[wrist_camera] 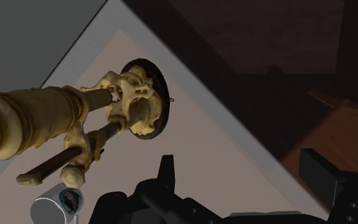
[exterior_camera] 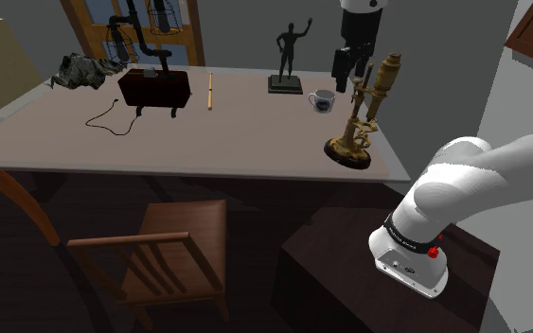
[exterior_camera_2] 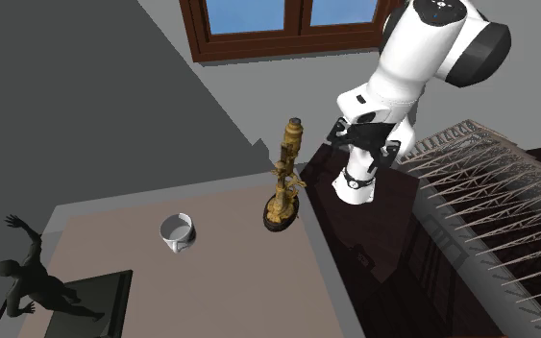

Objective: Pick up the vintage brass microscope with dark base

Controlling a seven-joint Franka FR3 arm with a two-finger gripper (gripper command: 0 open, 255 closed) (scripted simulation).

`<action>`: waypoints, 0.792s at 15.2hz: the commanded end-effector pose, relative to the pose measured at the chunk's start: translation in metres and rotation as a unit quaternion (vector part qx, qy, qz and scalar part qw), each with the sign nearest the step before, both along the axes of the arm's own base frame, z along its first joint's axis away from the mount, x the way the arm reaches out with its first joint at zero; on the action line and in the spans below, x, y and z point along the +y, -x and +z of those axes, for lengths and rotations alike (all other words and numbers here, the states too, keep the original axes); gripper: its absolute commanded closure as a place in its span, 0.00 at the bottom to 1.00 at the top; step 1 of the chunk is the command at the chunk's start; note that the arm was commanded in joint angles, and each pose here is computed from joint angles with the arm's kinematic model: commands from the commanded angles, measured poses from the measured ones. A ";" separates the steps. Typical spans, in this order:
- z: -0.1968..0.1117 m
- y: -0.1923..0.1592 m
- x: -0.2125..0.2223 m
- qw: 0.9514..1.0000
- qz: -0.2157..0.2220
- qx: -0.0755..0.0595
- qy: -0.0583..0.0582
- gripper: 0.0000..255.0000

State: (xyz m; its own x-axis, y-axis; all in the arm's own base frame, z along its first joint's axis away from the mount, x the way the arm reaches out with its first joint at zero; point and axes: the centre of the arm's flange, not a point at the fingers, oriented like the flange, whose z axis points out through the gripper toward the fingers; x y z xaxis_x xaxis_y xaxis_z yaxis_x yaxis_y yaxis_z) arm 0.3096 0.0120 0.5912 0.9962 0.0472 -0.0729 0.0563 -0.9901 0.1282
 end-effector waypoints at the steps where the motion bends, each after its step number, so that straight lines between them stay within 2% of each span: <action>1: 0.000 0.000 0.000 1.000 0.000 0.000 0.000 0.00; 12: -0.029 -0.040 -0.141 0.997 0.071 0.003 -0.022 0.00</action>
State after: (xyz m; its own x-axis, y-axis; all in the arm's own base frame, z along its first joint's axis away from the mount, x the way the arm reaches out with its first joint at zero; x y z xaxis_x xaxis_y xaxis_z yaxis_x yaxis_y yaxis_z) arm 0.3480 -0.1172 0.5685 0.9817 0.1754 -0.0739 0.1815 -0.9796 0.0867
